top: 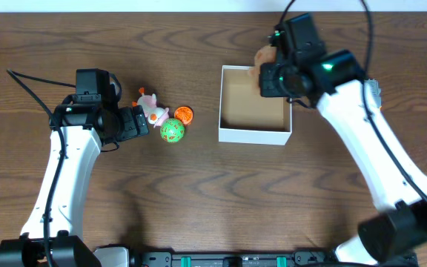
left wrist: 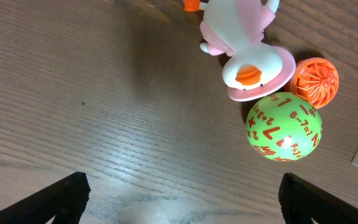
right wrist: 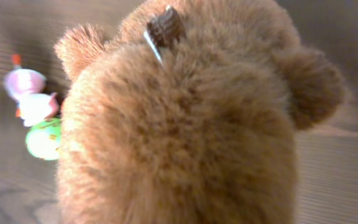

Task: Pack container
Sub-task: 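Carry the bear with the right gripper into the white box and release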

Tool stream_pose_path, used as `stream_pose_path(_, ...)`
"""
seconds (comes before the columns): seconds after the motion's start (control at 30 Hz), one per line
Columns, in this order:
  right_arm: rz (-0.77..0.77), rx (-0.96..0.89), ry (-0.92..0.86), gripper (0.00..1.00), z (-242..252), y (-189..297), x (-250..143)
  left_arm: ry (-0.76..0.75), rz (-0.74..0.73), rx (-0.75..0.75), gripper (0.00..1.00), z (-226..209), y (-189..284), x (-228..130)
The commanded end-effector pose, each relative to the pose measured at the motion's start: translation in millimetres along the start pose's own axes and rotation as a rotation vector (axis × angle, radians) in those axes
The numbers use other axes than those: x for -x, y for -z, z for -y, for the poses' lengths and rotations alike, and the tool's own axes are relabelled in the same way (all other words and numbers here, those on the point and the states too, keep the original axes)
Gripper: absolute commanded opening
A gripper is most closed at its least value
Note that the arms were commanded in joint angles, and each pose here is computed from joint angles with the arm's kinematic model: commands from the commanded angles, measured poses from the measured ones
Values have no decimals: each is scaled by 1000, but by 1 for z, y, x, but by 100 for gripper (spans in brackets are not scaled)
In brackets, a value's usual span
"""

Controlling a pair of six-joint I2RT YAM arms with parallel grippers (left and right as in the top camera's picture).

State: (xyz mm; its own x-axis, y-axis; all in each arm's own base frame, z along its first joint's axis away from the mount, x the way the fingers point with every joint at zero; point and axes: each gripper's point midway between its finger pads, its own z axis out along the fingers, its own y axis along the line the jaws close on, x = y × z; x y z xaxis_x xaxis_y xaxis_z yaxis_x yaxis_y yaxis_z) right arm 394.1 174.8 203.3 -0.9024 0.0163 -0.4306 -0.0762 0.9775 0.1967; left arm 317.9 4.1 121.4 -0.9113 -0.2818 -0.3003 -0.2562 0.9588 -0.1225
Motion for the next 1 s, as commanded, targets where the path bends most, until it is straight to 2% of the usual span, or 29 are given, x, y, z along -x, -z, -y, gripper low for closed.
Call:
stream_pose_path(0.0,-95,-63,-70,1,9,-45,-16,-10,6,-2,98,0,2,4)
stream_pose_path(0.17,-164,-101,-86,1,21,-87,-25,-10,7,-3,98,0,2,4)
stream_pose_path(0.37,-206,-151,-118,1,44,-107,-30,-10,6,-3,98,0,2,4)
stream_pose_path(0.53,-219,-180,-143,14,63,-116,-29,-10,6,-3,98,0,2,4)
stream_pose_path(0.83,-292,-208,-109,14,73,-136,-48,-9,7,-3,98,0,2,4)
stream_pose_path(0.87,-294,-212,-108,17,74,-137,-48,-10,6,-2,98,0,2,4)
stream_pose_path(0.9,-293,-211,-105,24,74,-137,-48,-10,7,-3,98,0,2,4)
stream_pose_path(0.97,-287,-212,-98,56,75,-137,-46,-10,7,-3,98,0,2,4)
